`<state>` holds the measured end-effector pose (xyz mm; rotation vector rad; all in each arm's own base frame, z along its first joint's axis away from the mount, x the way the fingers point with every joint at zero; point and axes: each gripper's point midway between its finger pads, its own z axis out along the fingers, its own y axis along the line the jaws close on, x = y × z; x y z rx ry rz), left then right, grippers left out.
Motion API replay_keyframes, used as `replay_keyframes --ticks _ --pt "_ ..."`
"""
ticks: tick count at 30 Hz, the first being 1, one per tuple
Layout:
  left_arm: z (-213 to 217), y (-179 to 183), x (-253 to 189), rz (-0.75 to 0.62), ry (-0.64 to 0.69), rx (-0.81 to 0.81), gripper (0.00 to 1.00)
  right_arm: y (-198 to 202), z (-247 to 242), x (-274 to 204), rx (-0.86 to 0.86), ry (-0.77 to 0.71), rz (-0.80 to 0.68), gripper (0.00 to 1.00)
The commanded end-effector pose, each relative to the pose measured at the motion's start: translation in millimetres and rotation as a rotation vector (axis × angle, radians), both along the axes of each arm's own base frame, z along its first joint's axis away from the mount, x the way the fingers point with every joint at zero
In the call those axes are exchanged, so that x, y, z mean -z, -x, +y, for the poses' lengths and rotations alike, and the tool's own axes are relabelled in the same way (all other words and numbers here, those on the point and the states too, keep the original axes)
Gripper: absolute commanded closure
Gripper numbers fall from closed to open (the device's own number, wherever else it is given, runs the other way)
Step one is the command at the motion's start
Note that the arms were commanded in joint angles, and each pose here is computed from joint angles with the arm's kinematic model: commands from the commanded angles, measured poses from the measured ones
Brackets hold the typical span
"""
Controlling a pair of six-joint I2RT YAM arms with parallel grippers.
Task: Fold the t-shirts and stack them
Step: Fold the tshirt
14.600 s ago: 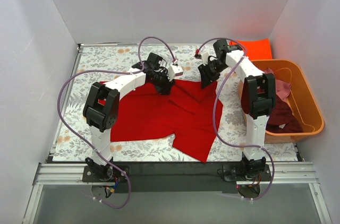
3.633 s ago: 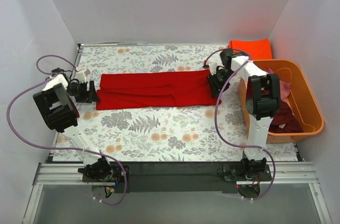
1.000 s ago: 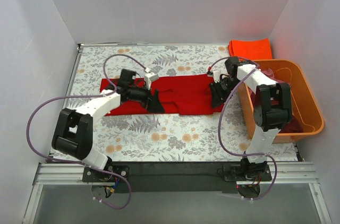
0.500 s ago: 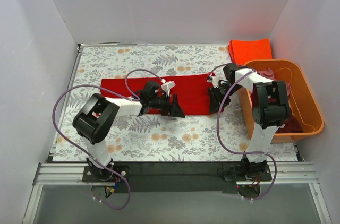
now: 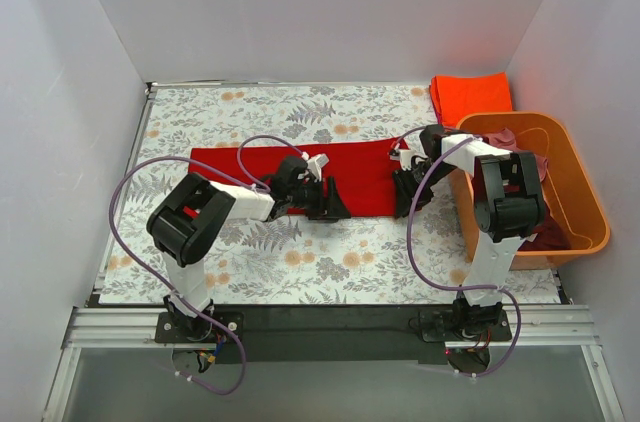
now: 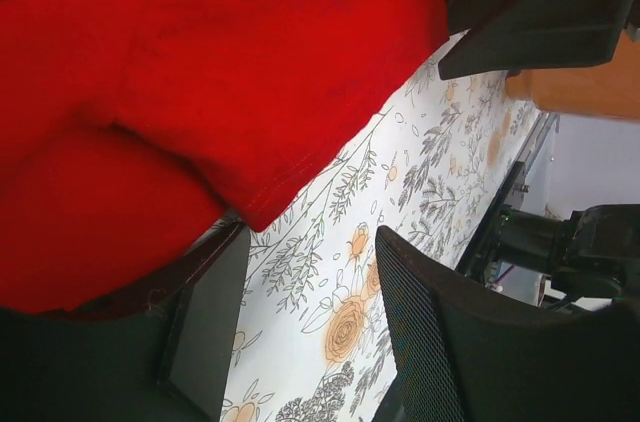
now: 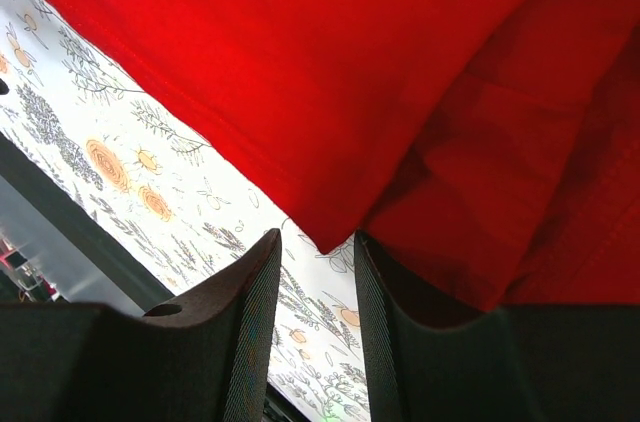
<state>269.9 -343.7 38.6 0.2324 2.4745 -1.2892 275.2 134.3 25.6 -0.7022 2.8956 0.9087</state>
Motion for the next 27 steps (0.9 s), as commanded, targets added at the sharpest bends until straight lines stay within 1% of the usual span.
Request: replay_keyframes --ticks 1,6,9,10,12,15,16,17,19,20,21,23,27 --pt "-2 -8 3 -0.002 -0.024 -0.045 0.48 -2 3 3 0.009 -0.021 0.006 0.59" --pt "-5 -10 10 0.019 -0.033 -0.064 0.48 -7 5 1 0.014 -0.03 0.0 0.6" --pt "-7 -14 8 0.013 -0.03 -0.066 0.51 -7 5 -1 0.013 -0.031 -0.007 0.65" --pt "-7 -14 8 0.014 -0.031 -0.066 0.54 -7 5 0 0.015 -0.029 -0.006 0.7" --pt "-8 -15 6 0.013 -0.03 -0.066 0.57 -8 5 -1 0.012 -0.03 -0.009 0.76" --pt "-10 -16 2 0.011 -0.024 -0.059 0.63 -10 7 -3 0.018 -0.038 -0.006 0.95" --pt "-10 -14 1 0.017 -0.022 -0.053 0.64 -11 7 -4 0.02 -0.042 -0.009 0.99" --pt "-10 -13 -4 0.011 -0.014 -0.048 0.69 -10 9 -5 0.018 -0.047 -0.009 0.99" --pt "-9 -12 -8 0.005 -0.013 -0.045 0.74 -13 10 -10 0.019 -0.057 -0.024 0.99" --pt "-9 -12 -14 -0.005 -0.007 -0.044 0.79 -13 11 -12 0.017 -0.067 -0.026 0.99" --pt "-9 -12 -18 -0.013 -0.005 -0.04 0.89 -13 12 -14 0.013 -0.076 -0.032 0.99" --pt "-11 -14 -24 -0.023 -0.001 -0.037 1.0 -14 15 -20 0.012 -0.095 -0.048 0.99" --pt "-15 -18 -41 -0.043 0.02 -0.021 1.0 -20 18 -30 0.008 -0.116 -0.08 0.99"
